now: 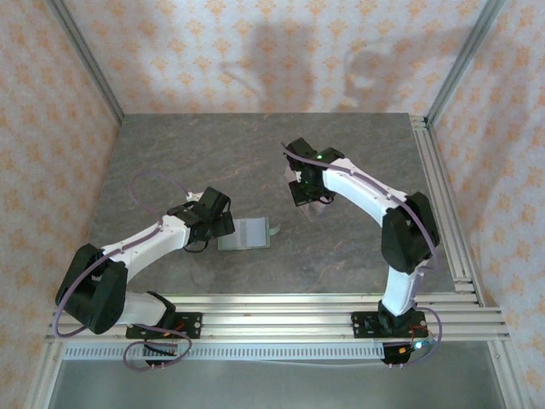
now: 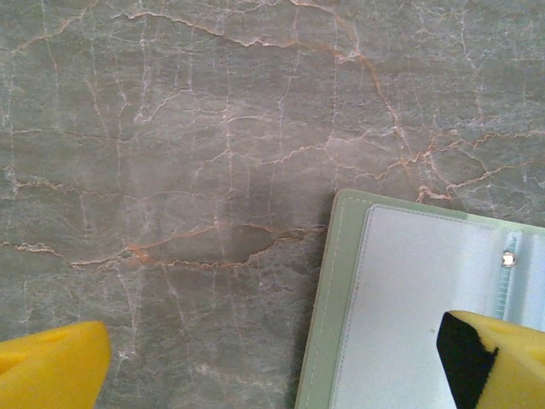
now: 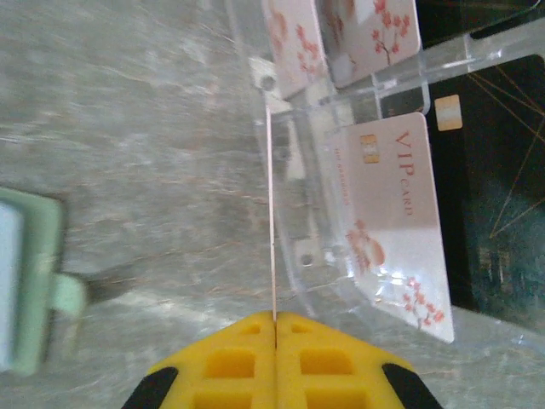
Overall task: Put the credit cards into the card holder
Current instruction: Pick up the credit card from the storage box, then insert the credit card into the card slot.
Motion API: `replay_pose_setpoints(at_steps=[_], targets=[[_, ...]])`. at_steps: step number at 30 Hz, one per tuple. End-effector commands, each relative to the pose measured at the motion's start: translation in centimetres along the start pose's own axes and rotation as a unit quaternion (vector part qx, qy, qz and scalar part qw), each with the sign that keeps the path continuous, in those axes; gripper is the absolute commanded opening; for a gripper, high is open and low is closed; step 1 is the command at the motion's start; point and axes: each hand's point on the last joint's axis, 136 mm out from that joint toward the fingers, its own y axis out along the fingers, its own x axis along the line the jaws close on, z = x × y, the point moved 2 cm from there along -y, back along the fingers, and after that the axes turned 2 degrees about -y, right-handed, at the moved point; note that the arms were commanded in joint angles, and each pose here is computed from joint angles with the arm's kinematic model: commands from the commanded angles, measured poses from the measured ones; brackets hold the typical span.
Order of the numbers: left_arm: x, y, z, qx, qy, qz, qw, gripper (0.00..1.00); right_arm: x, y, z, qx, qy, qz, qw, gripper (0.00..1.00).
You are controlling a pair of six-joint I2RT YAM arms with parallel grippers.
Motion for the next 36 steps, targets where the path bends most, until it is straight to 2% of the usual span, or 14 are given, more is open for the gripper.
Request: replay_pose_setpoints(at_steps=[1, 5, 12, 25, 36], targets=[[0.7, 0.0, 0.1, 0.001, 0.018, -0.027, 0.999, 1.0, 2.1, -3.2, -0.7, -0.038, 0.036, -0.079, 0.996, 0.0], [1.0, 0.5, 0.7, 0.008, 0.022, -0.029, 0.999, 1.0, 5.2, -3.4, -0.9, -0.061, 0.088, -0.182, 0.977, 0.0], [0.7, 1.1, 1.8, 0.007, 0.035, -0.021, 0.999, 1.0, 9.7, -1.8, -0.4, -0.106, 0.172, -0.317, 0.927, 0.0], [2.4, 2.4, 3.3, 0.018, 0.036, -0.071, 0.997, 1.0, 12.5, 1.3, 1.8, -0.143, 0.23, -0.39, 0.88, 0.0], [3.1, 2.7, 4.2, 0.023, 0.026, -0.079, 0.996, 1.0, 14.0, 2.8, 2.6, -0.153, 0.23, -0.428, 0.861, 0.0]])
